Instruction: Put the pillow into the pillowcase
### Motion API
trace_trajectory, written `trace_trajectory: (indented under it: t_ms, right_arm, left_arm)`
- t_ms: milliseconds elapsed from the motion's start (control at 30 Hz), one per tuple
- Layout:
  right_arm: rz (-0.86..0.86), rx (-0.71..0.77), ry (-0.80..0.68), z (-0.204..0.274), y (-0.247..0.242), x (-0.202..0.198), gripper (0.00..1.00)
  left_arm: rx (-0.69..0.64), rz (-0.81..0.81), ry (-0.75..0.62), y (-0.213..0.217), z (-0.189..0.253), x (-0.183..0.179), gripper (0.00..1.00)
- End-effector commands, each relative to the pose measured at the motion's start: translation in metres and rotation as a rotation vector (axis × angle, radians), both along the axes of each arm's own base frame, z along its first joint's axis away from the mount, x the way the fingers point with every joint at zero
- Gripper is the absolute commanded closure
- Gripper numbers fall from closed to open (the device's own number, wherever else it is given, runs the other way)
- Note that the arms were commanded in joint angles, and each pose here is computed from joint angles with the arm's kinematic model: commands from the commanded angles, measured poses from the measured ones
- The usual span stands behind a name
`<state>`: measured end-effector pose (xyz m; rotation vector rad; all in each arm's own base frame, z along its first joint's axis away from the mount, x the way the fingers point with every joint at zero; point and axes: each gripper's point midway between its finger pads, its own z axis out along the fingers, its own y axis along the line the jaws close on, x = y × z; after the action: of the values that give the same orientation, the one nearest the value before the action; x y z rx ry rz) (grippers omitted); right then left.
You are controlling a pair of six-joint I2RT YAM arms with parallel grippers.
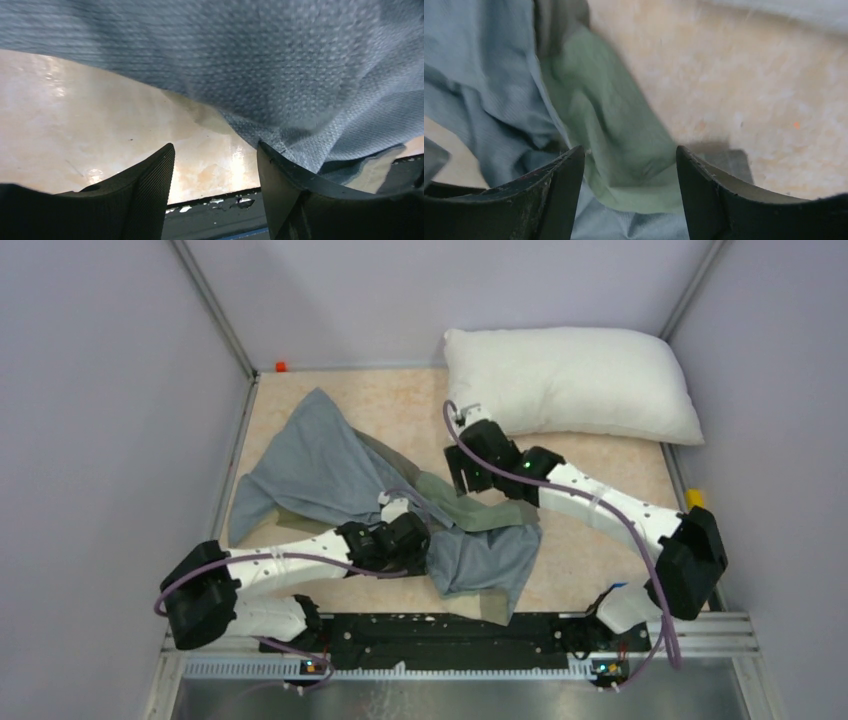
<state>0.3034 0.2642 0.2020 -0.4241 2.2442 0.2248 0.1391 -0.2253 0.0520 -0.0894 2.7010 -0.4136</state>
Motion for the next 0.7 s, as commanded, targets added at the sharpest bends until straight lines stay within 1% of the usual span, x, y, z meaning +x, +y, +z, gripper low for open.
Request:
trace_trajectory:
  t_ms: [0, 133, 267, 400, 467, 567, 600, 667]
  right_arm:
    - [0.054, 0.07, 0.092, -0.054, 0.01, -0.025, 0.33]
    - [0.123, 0.059, 0.137, -0.083, 0.015, -0.042, 0.32]
    - [0.149, 0.008, 0.157, -0.101, 0.014, -0.055, 0.31]
    - [0.144, 0.008, 0.153, -0.107, 0.012, -0.056, 0.31]
    - [0.131, -0.014, 0.155, -0.111, 0.01, -0.054, 0.35]
    - [0.118, -0.036, 0.154, -0.116, 0.008, -0.051, 0.41]
    - [0.114, -0.039, 0.153, -0.117, 0.009, -0.049, 0.44]
    - [0.109, -0.047, 0.157, -0.12, 0.009, -0.048, 0.54]
  left_arm:
    - [-0.009, 0.027, -0.02, -0.024, -0.008, 0.0, 0.32]
    - [-0.046, 0.022, -0.041, -0.044, -0.014, 0.0, 0.32]
    - [-0.067, 0.036, -0.081, -0.054, 0.001, -0.004, 0.35]
    - [-0.104, 0.04, -0.088, -0.058, 0.015, -0.016, 0.36]
    - [-0.124, 0.036, -0.092, -0.059, 0.023, -0.023, 0.36]
    - [-0.114, 0.048, -0.104, -0.055, 0.03, -0.03, 0.34]
    - [-0.11, 0.049, -0.107, -0.054, 0.031, -0.03, 0.33]
    - [-0.104, 0.06, -0.122, -0.052, 0.031, -0.027, 0.31]
